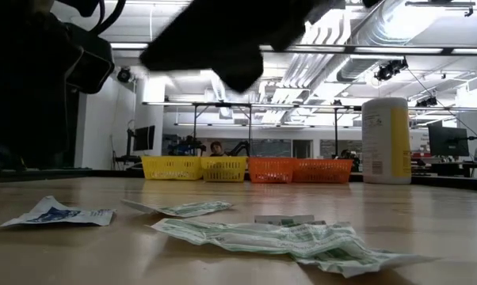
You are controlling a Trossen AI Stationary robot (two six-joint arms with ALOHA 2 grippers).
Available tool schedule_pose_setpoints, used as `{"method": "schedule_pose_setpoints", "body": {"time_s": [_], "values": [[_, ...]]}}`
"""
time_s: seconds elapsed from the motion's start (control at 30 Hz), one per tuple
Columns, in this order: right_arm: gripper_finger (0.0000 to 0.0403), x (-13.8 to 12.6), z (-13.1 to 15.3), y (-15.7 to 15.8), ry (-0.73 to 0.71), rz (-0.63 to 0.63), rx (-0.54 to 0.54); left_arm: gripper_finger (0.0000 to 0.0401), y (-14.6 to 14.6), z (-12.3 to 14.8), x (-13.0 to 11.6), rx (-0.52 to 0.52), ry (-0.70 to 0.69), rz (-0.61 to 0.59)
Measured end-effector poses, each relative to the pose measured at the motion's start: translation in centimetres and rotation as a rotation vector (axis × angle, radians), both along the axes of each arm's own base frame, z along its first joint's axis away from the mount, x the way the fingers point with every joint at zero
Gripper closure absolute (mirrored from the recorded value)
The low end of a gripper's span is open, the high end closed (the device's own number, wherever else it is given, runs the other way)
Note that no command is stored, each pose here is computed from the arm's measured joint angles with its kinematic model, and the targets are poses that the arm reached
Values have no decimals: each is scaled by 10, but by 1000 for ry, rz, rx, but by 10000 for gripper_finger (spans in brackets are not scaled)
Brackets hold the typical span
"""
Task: Pick & Place First Aid Supplies
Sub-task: Put the blue pad into the left orange bin
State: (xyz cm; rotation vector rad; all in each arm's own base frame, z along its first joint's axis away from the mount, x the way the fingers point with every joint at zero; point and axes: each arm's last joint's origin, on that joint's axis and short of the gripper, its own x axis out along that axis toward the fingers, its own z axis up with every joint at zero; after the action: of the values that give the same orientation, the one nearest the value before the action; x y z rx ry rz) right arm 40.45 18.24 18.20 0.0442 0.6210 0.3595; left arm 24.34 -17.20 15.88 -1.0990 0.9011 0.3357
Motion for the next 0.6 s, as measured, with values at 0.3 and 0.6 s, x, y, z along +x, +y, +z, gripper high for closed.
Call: {"method": "schedule_pose_setpoints", "body": {"time_s": [0.3, 0.6], "values": [[402, 24, -50, 14, 76, 32, 28, 316, 1, -1, 0, 18, 2, -8], [403, 37, -60, 15, 76, -129, -24, 316, 1, -2, -1, 26, 16, -10]]}}
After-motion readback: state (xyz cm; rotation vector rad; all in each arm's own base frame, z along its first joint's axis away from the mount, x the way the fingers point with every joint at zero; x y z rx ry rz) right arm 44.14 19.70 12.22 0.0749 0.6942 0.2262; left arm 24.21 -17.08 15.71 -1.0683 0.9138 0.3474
